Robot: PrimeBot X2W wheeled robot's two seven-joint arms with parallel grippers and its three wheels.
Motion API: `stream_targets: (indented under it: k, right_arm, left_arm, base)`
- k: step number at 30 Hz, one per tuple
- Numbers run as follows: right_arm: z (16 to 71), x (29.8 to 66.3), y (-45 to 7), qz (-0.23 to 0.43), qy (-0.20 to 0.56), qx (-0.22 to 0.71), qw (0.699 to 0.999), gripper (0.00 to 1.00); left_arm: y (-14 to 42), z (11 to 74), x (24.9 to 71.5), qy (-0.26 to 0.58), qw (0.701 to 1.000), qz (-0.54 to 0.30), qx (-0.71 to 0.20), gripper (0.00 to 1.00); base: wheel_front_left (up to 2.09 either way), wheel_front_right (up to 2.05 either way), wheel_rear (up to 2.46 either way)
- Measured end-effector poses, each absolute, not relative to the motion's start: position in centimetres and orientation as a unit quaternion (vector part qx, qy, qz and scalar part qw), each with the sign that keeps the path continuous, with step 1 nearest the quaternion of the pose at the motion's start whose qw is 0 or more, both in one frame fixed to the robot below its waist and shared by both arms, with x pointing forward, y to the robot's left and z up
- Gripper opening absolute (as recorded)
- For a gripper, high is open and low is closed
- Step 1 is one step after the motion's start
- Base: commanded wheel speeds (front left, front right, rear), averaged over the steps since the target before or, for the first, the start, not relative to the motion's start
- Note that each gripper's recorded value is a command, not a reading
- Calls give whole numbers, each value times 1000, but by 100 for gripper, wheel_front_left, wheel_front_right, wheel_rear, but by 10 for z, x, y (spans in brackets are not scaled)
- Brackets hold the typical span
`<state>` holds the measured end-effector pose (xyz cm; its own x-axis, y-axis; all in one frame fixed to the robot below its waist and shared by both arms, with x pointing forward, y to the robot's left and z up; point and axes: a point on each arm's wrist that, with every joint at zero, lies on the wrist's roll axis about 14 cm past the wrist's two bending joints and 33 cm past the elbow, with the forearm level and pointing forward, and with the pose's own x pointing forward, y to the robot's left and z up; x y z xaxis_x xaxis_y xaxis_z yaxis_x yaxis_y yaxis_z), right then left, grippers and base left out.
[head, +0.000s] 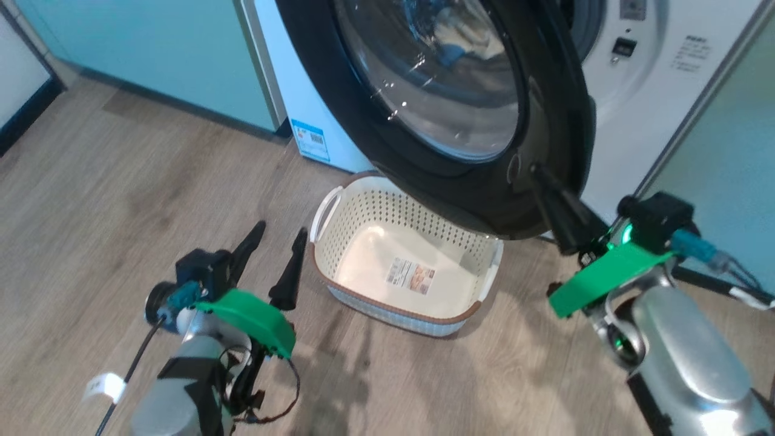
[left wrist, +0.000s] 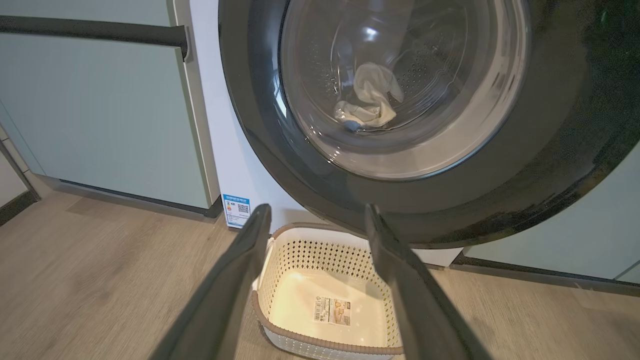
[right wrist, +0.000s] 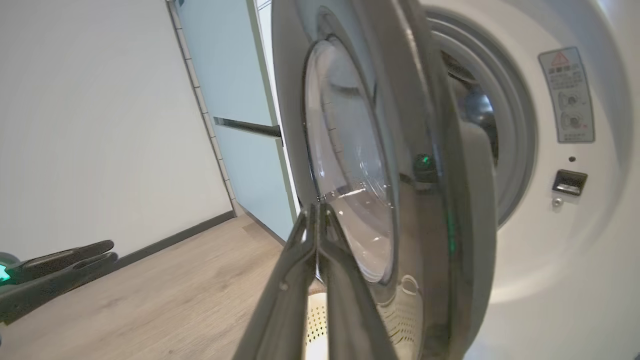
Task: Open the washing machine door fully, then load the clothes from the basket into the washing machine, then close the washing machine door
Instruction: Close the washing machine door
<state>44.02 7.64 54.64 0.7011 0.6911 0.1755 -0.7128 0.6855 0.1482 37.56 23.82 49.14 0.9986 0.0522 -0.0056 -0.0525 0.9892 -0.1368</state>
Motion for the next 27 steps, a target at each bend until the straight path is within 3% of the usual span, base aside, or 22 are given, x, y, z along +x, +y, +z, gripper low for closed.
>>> stream_targets:
  k: [27]
  right_arm:
    - [501,532,47,292,-1,153,944,0]
  left_arm:
    - [232,474,411,19,996,31,-80,100]
  base:
    - [0,0,0]
